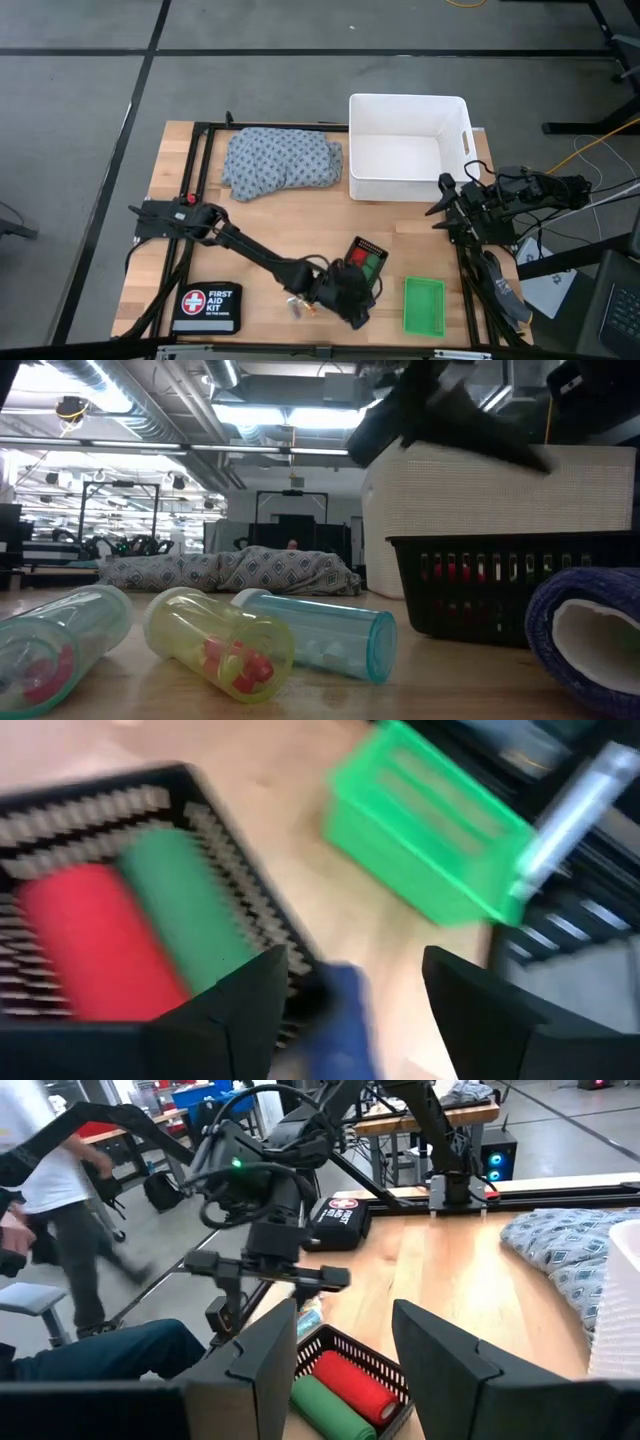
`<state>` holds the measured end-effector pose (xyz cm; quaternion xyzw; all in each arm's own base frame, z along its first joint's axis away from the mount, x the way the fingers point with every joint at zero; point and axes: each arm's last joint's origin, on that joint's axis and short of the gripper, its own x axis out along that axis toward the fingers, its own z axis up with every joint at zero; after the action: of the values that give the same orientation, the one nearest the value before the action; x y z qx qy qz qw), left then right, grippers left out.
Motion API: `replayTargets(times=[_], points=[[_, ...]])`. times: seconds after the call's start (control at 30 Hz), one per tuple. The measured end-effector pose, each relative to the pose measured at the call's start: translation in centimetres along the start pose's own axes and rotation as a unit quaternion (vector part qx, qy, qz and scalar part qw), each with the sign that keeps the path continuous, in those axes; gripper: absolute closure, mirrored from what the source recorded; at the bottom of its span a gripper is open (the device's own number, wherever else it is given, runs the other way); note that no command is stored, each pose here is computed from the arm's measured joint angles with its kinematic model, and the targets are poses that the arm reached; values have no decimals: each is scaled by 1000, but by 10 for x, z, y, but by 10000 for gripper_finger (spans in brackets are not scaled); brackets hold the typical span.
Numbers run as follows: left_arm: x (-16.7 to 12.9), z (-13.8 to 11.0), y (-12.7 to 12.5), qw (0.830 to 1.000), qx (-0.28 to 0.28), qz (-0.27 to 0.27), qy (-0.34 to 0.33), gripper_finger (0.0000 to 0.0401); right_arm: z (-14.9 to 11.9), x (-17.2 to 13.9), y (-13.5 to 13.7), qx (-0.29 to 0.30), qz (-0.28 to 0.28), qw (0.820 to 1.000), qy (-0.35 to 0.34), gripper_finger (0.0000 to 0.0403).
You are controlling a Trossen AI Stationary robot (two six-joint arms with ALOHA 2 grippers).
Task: Pick & place medical supplies in basket/bin
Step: Put the blue bandage into the black bin
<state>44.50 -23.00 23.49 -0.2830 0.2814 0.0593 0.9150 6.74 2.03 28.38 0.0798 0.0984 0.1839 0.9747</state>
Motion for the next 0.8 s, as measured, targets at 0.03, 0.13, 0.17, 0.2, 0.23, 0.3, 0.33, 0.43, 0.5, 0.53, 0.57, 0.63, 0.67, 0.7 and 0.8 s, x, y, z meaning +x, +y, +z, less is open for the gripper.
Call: replayTargets(times=[0.03, 0.13, 0.17, 0.2, 0.23, 0.3, 0.33, 0.43, 0.5, 0.53, 0.57, 0.63, 0.67, 0.7, 0.8], points=[[-2, -3, -4, 1000, 1, -12, 5, 178, 0, 0, 0, 1, 4, 1000, 1, 236], [-8, -15, -14, 1000, -11, -22, 16, 188, 0, 0, 0, 3, 8, 1000, 1, 236], [-10, -20, -16, 1000, -15, -20, 19, 191, 0, 0, 0, 3, 8, 1000, 2, 236], [-12, -24, -19, 999, -18, -17, 20, 193, 0, 0, 0, 3, 8, 1000, 1, 236], [-14, -28, -21, 999, -21, -15, 20, 195, 0, 0, 0, 3, 9, 1000, 1, 236], [-18, -34, -25, 999, -31, -9, 15, 196, 0, 0, 0, 3, 8, 1000, 1, 236], [-19, -37, -26, 999, -36, -3, 12, 196, 0, 0, 0, 3, 8, 1000, 1, 236], [-21, -44, -27, 999, -45, 13, 9, 191, 0, 0, 0, 3, 8, 1000, 1, 236], [-20, -47, -27, 999, -49, 15, 14, 185, 0, 0, 0, 3, 8, 1000, 2, 236], [-17, -50, -25, 998, -52, 19, 18, 182, 0, 0, 0, 3, 8, 1000, 1, 236], [-14, -52, -25, 998, -59, 19, 22, 180, 0, 0, 0, 3, 8, 1000, 1, 236], [-9, -58, -22, 997, -60, 24, 33, 175, 0, 0, 0, 3, 8, 1000, 2, 236], [-6, -60, -20, 997, -62, 26, 38, 174, 0, 0, 0, 3, 8, 1000, 1, 236], [-2, -62, -18, 997, -64, 28, 42, 173, 0, 0, 0, 3, 8, 1000, 2, 236], [3, -66, -15, 996, -63, 31, 51, 173, 0, 0, 0, 4, 8, 1000, 3, 236]])
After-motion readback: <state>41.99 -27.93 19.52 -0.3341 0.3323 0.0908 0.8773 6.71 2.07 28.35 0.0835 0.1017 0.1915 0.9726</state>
